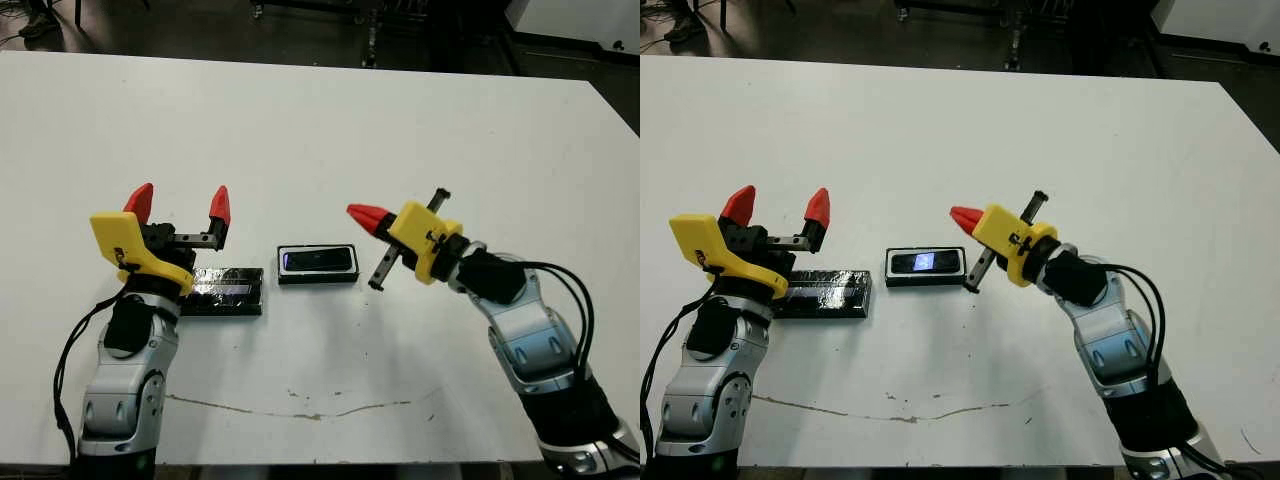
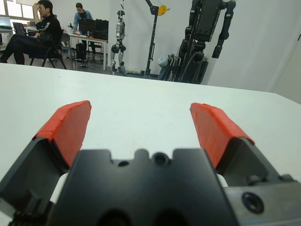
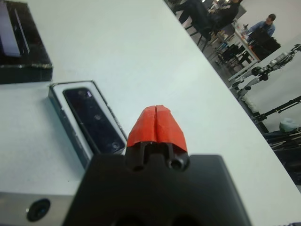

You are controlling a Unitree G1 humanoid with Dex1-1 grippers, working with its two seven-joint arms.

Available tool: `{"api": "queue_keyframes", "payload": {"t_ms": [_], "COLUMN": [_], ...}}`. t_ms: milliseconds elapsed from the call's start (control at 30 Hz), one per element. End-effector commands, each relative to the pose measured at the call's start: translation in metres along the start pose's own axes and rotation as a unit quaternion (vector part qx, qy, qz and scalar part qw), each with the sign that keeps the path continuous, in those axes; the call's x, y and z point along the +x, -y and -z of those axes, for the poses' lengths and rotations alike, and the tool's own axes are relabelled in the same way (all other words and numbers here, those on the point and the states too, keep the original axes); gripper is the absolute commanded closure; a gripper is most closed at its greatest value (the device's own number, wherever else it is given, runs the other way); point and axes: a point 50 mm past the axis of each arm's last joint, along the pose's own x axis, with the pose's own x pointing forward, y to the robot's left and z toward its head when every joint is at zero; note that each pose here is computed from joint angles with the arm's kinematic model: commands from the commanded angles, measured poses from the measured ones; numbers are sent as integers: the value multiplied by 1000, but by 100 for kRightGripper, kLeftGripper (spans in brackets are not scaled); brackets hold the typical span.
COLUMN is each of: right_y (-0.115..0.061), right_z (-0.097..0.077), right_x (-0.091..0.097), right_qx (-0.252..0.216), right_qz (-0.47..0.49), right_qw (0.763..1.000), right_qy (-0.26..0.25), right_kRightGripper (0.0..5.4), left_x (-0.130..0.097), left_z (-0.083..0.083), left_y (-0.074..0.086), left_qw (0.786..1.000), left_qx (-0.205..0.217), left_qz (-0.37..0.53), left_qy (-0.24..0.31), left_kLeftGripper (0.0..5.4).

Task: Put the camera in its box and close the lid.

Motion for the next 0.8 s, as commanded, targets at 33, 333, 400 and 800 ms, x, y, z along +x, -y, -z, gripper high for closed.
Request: {"api": "queue_keyframes", "payload": {"t_ms": [33, 333, 400, 800], "right_y": [-5, -15, -17, -29], "right_z": [10, 17, 19, 29], "right_x": [-2, -1, -2, -2], "right_qx": [10, 26, 26, 37], "right_qz": [-2, -14, -18, -32], "right_qw": [1000, 999, 999, 997], "right_qy": [-20, -35, -38, -62], "right_kRightGripper": [538, 538, 538, 538], "left_x": [-1, 0, 0, -1], "left_z": [2, 2, 2, 2], "left_y": [-2, -1, -1, -1], "left_qw": [1000, 1000, 1000, 1000], "left_qx": [5, 11, 12, 12], "left_qz": [-4, -4, -5, -3], "left_qy": [-6, -6, -6, -4], "left_kLeftGripper": [0, 0, 0, 0]}}
